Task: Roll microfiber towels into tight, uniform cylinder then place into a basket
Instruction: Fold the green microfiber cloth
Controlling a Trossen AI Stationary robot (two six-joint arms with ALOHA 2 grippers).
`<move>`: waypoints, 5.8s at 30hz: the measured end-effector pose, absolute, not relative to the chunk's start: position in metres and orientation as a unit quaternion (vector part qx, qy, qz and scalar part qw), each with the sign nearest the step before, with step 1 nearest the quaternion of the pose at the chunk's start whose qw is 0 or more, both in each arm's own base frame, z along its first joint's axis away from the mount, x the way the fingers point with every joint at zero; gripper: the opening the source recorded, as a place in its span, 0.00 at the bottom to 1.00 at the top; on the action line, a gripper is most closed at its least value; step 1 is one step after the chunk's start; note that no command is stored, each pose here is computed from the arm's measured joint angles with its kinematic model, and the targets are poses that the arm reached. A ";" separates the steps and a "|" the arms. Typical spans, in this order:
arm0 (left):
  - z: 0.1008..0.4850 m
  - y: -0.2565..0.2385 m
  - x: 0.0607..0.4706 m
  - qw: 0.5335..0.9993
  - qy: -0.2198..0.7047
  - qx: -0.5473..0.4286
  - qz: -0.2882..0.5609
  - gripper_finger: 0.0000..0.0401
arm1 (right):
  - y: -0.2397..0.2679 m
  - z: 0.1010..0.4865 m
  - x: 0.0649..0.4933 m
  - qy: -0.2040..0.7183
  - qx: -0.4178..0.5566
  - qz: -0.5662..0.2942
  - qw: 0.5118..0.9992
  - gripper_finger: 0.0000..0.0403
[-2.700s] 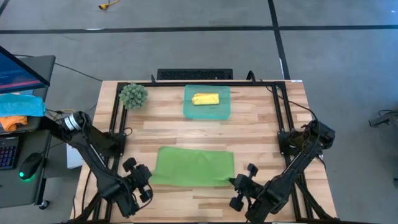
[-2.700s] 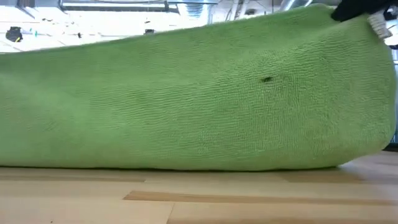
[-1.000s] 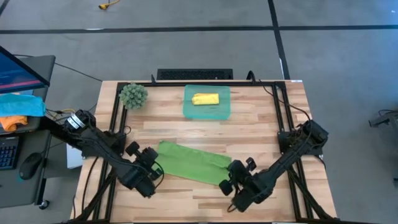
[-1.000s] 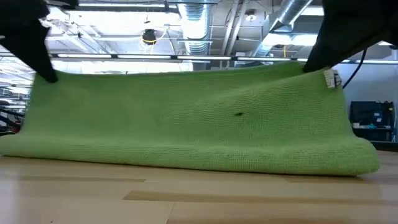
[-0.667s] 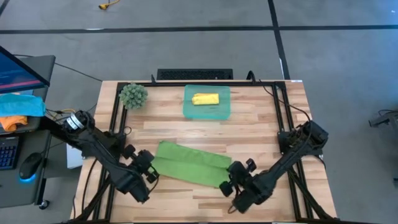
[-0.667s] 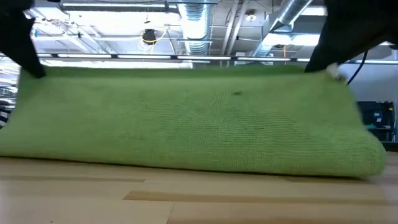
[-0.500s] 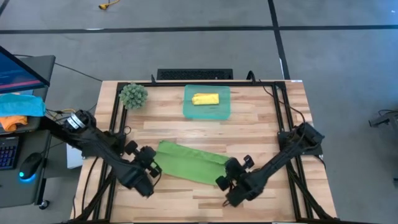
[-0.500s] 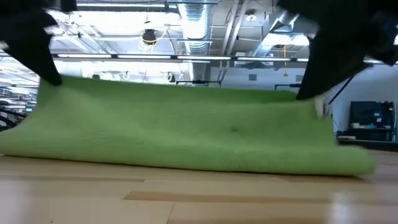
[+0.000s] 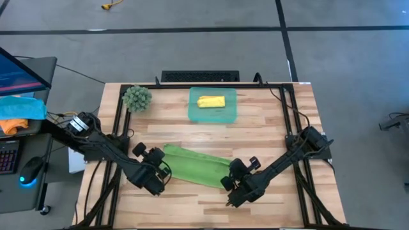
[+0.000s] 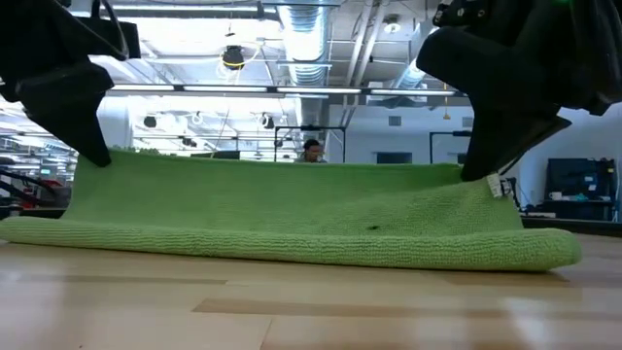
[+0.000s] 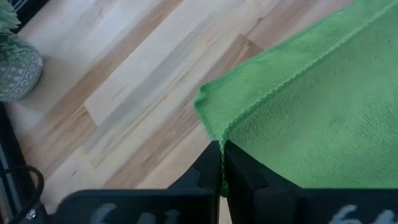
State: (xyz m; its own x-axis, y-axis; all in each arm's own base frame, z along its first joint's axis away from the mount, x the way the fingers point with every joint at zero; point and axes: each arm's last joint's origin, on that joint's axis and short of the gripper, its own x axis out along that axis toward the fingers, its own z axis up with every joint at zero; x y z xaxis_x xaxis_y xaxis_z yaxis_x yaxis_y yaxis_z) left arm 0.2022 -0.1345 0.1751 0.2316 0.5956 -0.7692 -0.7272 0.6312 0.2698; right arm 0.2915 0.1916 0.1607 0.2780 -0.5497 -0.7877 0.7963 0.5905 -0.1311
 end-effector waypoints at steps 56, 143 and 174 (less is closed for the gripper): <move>0.194 -0.145 0.278 0.919 0.315 -0.044 0.232 0.23 | 0.137 0.265 0.250 0.309 0.070 -0.468 0.825 0.28; 0.124 -0.175 0.349 0.866 0.488 0.068 0.084 0.00 | 0.122 0.273 0.270 0.276 0.085 -0.455 0.842 0.28; 0.185 -0.238 0.267 0.754 0.600 0.165 0.212 0.00 | 0.074 0.277 0.309 0.307 0.007 -0.442 0.843 0.28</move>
